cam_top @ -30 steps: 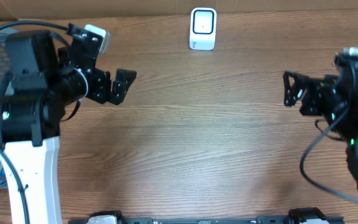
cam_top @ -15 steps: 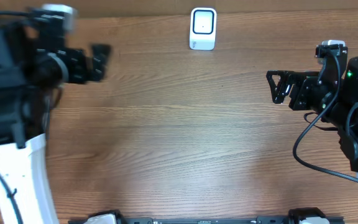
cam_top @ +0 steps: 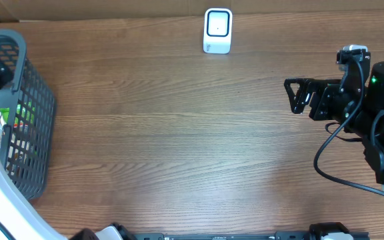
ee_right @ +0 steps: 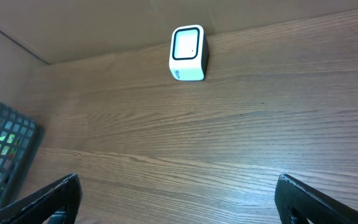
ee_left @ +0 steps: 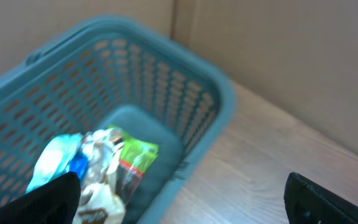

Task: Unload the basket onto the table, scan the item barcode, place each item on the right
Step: 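Raise the left gripper and reach down into the grey basket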

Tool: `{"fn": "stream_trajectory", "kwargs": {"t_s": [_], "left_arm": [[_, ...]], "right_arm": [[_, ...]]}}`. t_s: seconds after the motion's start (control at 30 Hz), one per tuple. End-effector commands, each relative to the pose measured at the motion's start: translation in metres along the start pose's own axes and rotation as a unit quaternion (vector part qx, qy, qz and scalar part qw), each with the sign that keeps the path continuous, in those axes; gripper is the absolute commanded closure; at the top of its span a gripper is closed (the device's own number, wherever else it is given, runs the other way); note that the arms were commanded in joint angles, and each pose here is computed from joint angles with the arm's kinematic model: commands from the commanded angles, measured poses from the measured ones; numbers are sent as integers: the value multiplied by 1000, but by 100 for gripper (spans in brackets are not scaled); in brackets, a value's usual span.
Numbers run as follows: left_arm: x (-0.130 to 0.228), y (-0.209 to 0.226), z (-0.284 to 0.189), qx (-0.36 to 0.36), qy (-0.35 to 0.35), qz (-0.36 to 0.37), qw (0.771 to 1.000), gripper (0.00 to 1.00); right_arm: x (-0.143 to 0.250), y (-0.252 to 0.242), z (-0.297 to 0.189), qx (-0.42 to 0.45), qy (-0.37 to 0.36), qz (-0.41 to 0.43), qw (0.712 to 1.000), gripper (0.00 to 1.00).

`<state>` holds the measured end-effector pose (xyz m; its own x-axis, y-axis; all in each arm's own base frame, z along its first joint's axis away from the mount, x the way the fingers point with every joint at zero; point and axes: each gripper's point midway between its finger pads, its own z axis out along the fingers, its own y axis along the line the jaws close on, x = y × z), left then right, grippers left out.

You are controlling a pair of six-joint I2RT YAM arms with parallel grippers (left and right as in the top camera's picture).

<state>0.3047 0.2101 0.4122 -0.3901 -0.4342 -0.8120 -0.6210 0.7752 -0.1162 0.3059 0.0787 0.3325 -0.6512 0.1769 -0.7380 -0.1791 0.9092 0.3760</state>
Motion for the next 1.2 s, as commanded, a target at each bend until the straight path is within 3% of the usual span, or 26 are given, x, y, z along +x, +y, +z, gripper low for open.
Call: {"fn": "stream_trajectory", "kwargs": {"t_s": [0.0,0.6,0.9,0.97,1.03,1.17], "left_arm": [[3,24,20,-35,21,-38,998,4],[36,90,89,-109,111,-97,983,6],[56,101,126,-118,156,-102,975,11],[65,104,139,-119,173,-101,972,11],[74,106,151,-121,188,-103,969,0],[91,109,170,-124,218,-106,962,0]], "right_arm": [[-9,5,-7,-8,-15,-8,1000,0],[-10,5,-7,-8,-17,-3,1000,0],[-10,5,-7,-8,-16,1,1000,0],[-10,5,-7,-8,-16,1,1000,0],[-10,5,-7,-8,-16,1,1000,0],[-9,5,-7,-8,-15,2,1000,0]]}}
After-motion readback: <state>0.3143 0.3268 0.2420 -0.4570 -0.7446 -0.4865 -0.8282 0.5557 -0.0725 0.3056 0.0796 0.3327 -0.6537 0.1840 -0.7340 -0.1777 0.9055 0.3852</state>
